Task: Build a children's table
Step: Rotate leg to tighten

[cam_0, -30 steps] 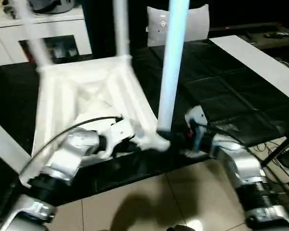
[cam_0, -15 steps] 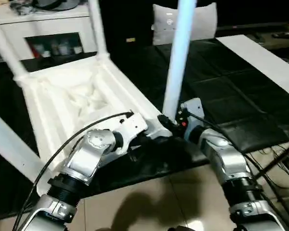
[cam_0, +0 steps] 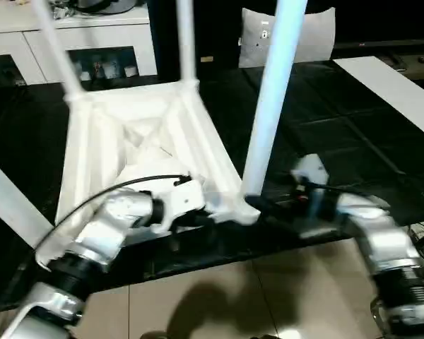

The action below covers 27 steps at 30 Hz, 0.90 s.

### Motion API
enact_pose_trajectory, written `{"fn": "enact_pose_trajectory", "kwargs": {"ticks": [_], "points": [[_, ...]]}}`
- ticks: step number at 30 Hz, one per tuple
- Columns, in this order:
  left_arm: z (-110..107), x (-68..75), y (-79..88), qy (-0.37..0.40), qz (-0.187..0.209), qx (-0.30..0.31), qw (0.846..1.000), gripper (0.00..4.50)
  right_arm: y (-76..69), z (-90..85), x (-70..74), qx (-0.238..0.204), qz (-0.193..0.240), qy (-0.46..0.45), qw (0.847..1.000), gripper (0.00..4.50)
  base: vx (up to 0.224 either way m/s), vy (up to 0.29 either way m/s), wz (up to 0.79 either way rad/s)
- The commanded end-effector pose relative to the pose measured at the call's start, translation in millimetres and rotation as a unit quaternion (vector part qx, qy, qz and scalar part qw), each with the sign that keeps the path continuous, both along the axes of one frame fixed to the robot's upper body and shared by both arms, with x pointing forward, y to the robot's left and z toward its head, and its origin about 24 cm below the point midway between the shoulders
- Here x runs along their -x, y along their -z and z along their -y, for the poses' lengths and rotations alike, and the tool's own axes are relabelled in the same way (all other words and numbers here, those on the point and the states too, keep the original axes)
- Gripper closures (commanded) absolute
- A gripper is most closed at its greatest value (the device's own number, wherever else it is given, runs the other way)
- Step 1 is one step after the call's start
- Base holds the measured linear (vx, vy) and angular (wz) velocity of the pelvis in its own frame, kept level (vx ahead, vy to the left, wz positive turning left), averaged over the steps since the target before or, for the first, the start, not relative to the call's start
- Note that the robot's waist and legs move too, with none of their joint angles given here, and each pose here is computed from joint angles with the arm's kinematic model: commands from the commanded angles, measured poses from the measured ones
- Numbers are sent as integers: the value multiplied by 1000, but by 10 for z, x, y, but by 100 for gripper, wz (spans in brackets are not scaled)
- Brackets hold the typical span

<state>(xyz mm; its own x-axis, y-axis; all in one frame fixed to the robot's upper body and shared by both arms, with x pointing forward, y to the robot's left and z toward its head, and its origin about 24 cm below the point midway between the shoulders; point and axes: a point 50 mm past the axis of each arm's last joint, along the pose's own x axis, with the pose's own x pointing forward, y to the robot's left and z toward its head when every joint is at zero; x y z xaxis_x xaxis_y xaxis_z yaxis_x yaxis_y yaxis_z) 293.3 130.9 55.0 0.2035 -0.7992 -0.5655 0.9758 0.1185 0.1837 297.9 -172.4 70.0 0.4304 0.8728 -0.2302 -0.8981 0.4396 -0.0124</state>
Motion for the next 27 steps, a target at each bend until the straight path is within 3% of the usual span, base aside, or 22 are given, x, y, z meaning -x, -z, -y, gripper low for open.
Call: {"fn": "enact_pose_trajectory", "kwargs": {"ticks": [1, 4, 12, 27], "points": [[95, 64, -24, 78, 2, -17, 997, 450, -45, -16, 46, 6, -2, -44, 999, 40, 0, 0, 0], [70, 90, -18, 107, -1, -29, 994, 450, -65, -6, 68, 9, -16, -74, 997, 40, 0, 0, 0], [74, 137, -68, 160, -16, -24, 987, 450, -42, -67, 186, 5, -70, -166, 984, 120, 0, 0, 0], [69, 137, -83, 171, -21, -24, 985, 450, 14, -162, 216, -3, -105, -200, 974, 243, 0, 0, 0]]}}
